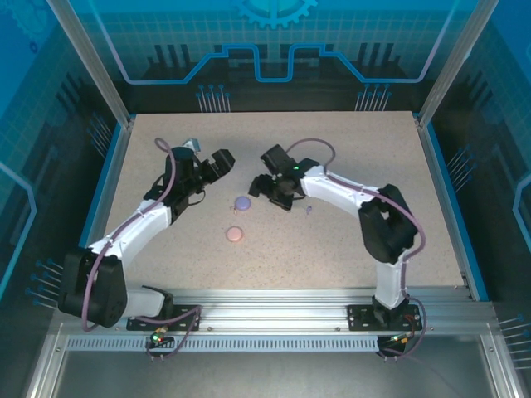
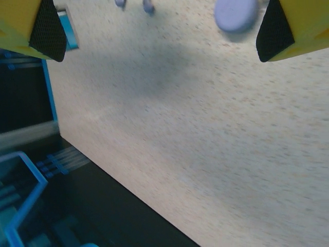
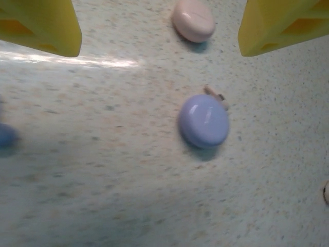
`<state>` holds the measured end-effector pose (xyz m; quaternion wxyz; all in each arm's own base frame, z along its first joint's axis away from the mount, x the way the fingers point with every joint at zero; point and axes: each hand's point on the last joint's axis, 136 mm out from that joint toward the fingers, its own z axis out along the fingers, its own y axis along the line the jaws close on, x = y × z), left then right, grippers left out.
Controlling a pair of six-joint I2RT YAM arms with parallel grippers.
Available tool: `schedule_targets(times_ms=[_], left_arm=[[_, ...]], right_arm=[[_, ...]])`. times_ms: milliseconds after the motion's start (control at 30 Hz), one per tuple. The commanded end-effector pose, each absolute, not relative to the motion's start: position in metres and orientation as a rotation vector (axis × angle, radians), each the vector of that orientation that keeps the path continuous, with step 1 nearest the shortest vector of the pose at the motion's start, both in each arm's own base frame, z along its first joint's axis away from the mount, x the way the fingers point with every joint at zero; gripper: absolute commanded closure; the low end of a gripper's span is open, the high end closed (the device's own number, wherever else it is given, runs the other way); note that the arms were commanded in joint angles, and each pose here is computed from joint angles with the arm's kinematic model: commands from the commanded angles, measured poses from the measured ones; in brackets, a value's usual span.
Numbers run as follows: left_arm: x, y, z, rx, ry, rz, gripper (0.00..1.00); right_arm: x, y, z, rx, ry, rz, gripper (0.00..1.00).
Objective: Insert wireless bluetooth earbuds into charging case
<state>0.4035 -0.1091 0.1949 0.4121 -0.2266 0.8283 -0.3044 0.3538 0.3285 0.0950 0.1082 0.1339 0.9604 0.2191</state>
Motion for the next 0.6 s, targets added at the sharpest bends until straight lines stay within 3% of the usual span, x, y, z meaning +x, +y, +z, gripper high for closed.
schedule_targets(times_ms=[0,133,567], left_arm=[[0.407,-0.075,0.181,-0.795,2.116,-0.709,0.01],[0.407,-0.054,0.178,-0.886,2.151,-0.683,0.01],[0.395,-0.039,0.183,-0.928,2.117,-0.695,0.01]], right_arm=[[0.35,0.337,0.083,0.307,2.901,0.456,0.19],[0.363,0.348,0.079,0.132,2.901,0.311,0.2],[0.381,0.38,0.045,0.007,2.911,0.123,0.24]])
